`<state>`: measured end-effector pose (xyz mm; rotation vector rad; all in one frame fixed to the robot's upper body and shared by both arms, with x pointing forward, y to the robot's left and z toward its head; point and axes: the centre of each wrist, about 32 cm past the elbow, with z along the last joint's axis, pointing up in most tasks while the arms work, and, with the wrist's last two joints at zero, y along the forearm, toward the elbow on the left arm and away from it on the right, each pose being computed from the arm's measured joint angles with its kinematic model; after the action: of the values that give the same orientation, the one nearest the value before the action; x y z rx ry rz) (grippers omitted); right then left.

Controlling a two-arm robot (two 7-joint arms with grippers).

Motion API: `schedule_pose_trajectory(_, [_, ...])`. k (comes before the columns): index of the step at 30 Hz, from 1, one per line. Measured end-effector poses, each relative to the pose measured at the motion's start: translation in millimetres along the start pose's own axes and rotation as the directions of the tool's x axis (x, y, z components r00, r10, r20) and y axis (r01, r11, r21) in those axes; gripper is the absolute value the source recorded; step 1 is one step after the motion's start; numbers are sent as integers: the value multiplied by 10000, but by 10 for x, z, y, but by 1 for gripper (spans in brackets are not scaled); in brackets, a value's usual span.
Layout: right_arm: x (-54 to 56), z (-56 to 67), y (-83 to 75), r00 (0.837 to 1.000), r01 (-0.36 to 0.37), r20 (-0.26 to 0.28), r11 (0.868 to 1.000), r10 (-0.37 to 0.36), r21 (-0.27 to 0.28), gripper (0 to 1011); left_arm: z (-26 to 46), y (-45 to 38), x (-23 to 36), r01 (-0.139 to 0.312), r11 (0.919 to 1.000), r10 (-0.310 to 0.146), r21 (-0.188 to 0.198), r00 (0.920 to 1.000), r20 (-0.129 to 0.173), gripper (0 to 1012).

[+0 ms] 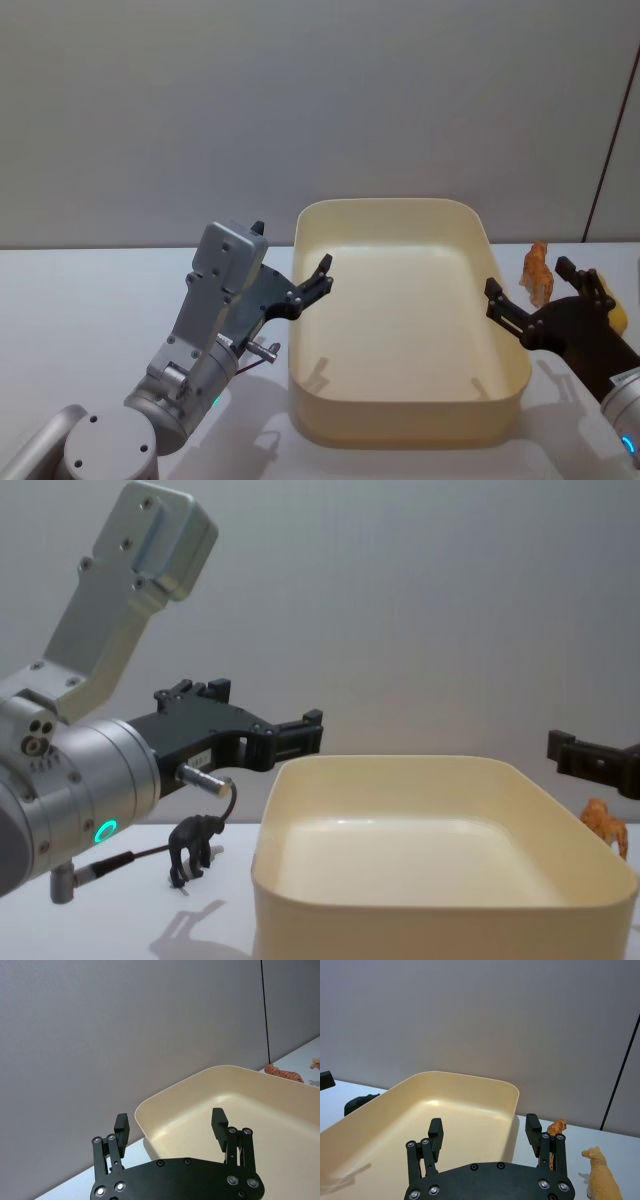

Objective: Pick up the toy alternately with two hands and place it into the central storage box.

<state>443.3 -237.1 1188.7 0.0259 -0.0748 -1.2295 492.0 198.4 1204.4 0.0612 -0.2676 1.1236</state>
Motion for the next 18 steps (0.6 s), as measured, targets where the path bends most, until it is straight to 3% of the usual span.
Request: schedule_pose_trajectory(18, [0, 0, 0, 10000, 0, 0, 10000, 0, 1, 1001, 0, 0, 0, 0, 10000, 0, 0, 10000, 0, 1001])
